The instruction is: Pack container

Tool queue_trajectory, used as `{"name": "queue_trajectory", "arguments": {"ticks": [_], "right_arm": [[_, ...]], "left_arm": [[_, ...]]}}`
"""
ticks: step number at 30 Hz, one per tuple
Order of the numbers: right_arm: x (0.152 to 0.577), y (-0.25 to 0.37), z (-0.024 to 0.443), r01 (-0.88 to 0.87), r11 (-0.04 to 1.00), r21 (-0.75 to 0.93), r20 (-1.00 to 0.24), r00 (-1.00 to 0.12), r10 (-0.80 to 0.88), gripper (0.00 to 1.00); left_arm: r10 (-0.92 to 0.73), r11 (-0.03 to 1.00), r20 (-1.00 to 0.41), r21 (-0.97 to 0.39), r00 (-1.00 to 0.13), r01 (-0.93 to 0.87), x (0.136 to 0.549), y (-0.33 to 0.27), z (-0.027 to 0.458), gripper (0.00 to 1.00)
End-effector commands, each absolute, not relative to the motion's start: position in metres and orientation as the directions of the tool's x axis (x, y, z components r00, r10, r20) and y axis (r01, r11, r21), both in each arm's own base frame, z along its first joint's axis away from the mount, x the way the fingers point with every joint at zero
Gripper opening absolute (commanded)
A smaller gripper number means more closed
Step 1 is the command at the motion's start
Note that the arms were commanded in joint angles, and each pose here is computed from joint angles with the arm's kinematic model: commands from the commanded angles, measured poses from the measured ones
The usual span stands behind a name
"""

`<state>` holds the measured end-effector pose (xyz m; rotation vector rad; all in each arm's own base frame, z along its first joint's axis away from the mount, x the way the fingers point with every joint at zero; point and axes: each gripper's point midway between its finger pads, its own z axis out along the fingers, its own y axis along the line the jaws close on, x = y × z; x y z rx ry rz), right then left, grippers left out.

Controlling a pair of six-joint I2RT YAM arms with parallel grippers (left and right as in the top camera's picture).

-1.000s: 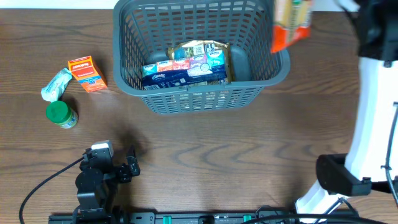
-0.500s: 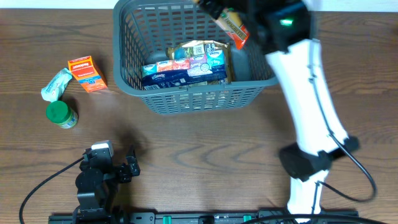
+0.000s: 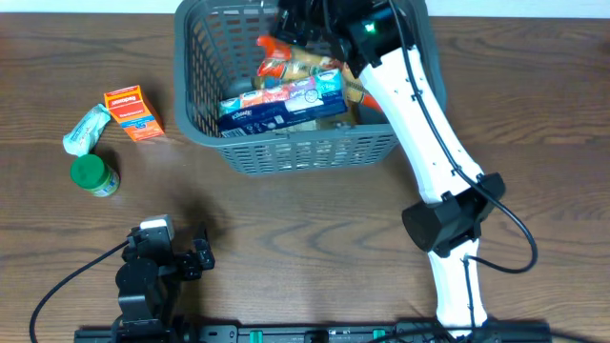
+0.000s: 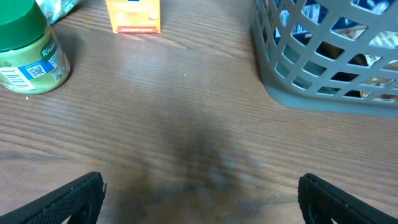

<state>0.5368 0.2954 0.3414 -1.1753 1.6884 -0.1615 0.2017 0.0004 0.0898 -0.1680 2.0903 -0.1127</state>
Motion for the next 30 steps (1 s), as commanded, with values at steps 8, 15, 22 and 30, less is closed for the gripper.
{"name": "queue_trajectory", "arguments": {"ticks": [8,15,22,30], "right_arm": [[0.399,0.207,0.446,-0.456,0.874,-0.166,-0.842,-0.396,-0.366,0.99],[0.302,0.150,0.445,-0.354,0.935,-0.001,-0.760,-0.607,-0.231,0.99],[0.254,0.128,0.461,-0.360,0.932,0.045,-0.773,-0.603,-0.196,0.99],[0.239,0.113,0.457,-0.356,0.934,-0.006,-0.769,-0.596,-0.232,0.99]], "left_arm": [[-0.156,0.988,-0.854,-0.141,-0.496,-0.068,0.202,0.001,0.087,0.99],[-0.156,0.988,-0.854,-0.141,-0.496,-0.068,0.202,0.001,0.087,0.99],[-0.156,0.988,-0.854,-0.141,-0.496,-0.068,0.202,0.001,0.087,0.99],[-0.156,0.988,-0.854,-0.141,-0.496,-0.068,0.202,0.001,0.087,0.99]]}}
